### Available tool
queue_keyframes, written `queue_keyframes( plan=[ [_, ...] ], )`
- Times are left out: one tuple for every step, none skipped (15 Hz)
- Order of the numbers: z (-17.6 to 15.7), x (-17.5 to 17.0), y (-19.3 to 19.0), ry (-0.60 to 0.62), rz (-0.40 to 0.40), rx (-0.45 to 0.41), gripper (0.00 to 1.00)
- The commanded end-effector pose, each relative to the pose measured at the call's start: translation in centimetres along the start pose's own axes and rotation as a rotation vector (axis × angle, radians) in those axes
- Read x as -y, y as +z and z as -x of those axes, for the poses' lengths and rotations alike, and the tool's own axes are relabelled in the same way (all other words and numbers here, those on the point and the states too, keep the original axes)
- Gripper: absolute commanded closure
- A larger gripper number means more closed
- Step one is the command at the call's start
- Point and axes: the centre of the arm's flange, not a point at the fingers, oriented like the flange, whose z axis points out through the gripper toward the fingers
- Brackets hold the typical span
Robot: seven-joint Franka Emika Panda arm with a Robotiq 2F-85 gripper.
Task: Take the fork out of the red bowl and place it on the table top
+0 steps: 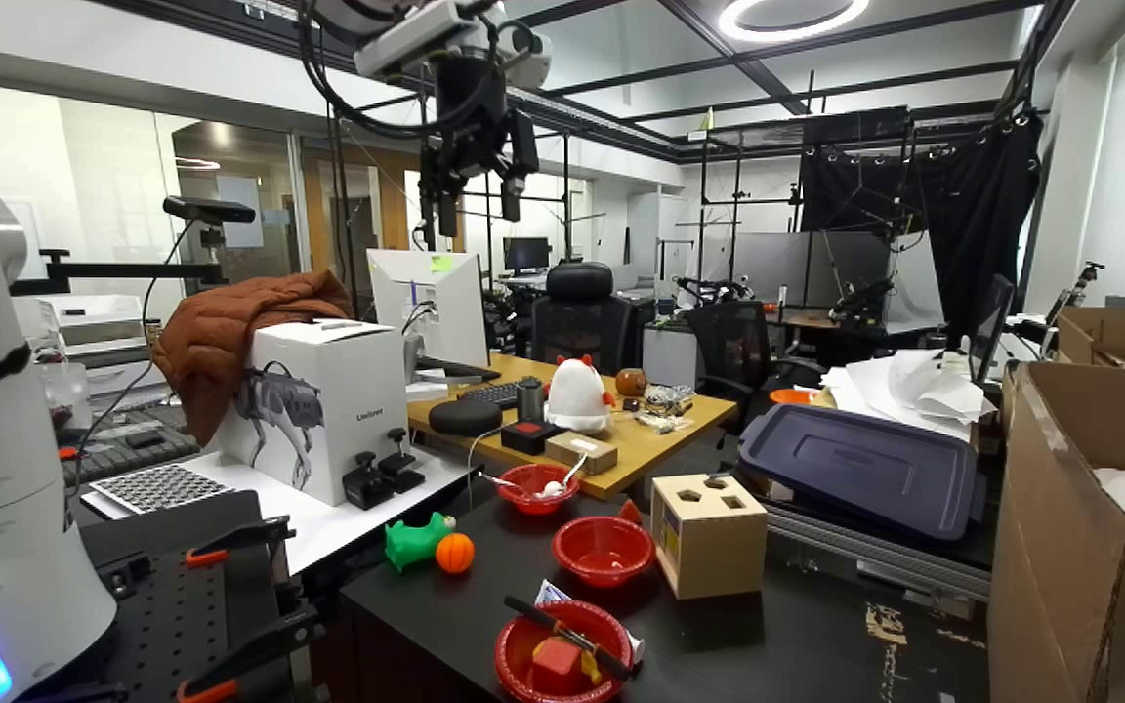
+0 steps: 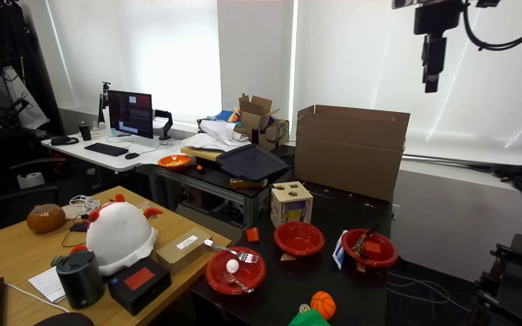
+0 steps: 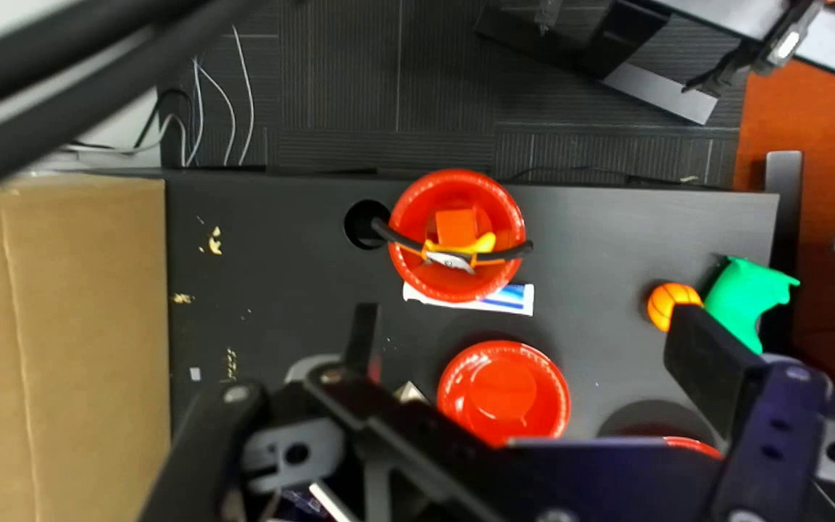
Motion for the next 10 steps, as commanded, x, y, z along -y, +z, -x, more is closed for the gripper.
queue_keyframes(
  plan=[
    [-6.8, 2.4, 0.2, -0.022, -0.042, -0.014, 0.0],
    [-8.1, 3.3, 0.5, -0.015, -0.05, -0.013, 0.0],
    [-9.3, 4.4, 0.8, -0.025, -0.071, -0.018, 0.0],
    [-10.3, 5.3, 1.0, -0.021, -0.075, -0.018, 0.0],
    [-11.2, 6.2, 1.2, -0.032, -0.092, -0.021, 0.0],
    [-12.3, 7.4, 1.7, -0.04, -0.101, -0.021, 0.0],
    [-13.1, 8.3, 1.9, -0.054, -0.095, -0.024, 0.0],
    [-14.0, 9.5, 2.4, -0.072, -0.1, -0.023, 0.0],
    [-14.8, 10.5, 2.7, -0.082, -0.1, -0.025, 0.0],
    [-15.7, 11.5, 3.1, -0.094, -0.102, -0.03, 0.0]
  ],
)
